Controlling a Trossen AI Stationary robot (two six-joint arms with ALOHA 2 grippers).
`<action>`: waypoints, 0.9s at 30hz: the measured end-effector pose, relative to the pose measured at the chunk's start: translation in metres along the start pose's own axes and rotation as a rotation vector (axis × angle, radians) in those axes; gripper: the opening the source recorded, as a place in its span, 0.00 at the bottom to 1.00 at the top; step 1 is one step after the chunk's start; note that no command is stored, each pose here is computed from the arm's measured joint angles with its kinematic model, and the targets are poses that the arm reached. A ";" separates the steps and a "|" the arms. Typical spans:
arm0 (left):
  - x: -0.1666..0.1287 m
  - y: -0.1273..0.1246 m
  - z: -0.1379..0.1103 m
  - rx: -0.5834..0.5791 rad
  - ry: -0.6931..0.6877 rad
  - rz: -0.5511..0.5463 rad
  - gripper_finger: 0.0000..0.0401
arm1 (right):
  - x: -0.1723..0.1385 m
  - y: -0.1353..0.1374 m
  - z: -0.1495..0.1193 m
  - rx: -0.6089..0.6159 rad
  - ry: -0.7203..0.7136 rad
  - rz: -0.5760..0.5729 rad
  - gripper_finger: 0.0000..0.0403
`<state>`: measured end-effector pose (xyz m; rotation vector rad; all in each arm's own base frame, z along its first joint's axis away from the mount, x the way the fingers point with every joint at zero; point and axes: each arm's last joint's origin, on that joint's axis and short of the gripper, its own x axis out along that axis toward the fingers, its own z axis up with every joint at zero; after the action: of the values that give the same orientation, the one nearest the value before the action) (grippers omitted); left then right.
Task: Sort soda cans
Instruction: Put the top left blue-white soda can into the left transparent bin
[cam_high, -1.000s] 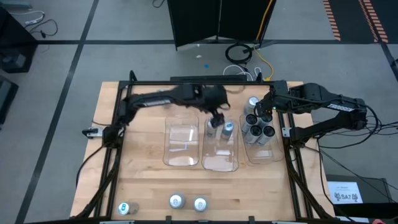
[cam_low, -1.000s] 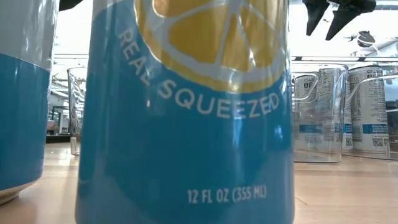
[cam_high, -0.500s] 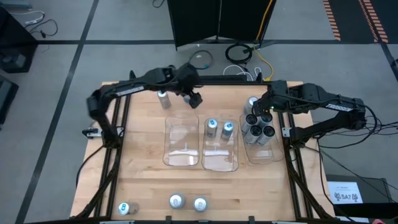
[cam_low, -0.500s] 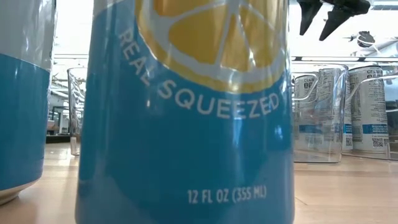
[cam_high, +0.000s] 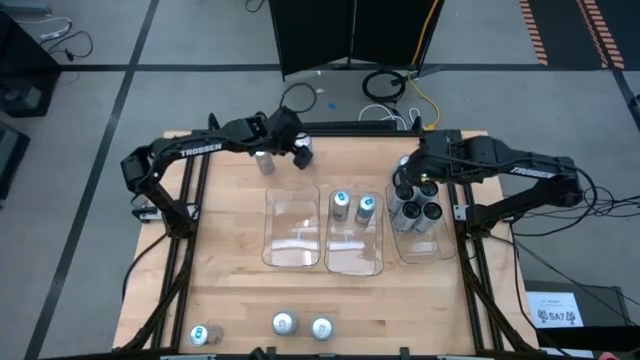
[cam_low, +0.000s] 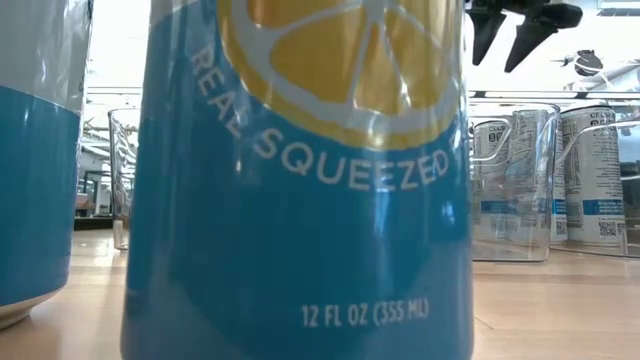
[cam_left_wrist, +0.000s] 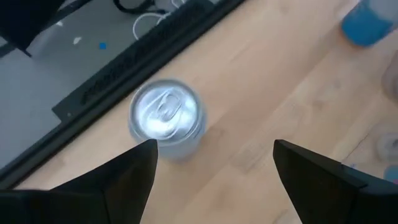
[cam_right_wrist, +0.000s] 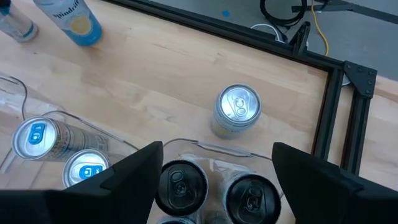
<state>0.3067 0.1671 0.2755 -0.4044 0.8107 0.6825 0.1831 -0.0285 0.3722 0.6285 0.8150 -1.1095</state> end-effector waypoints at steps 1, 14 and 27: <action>0.000 0.002 0.002 -0.024 -0.013 0.002 0.82 | 0.001 0.001 0.000 -0.002 0.002 -0.003 0.73; 0.022 0.046 0.010 -0.319 0.038 -0.034 0.82 | 0.007 0.008 0.000 -0.024 0.017 -0.024 0.73; 0.045 0.043 0.010 -0.257 0.027 -0.049 0.82 | 0.007 0.008 0.000 -0.042 0.018 -0.024 0.73</action>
<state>0.3047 0.2216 0.2436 -0.6649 0.7377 0.7394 0.1917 -0.0293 0.3666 0.5952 0.8611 -1.1069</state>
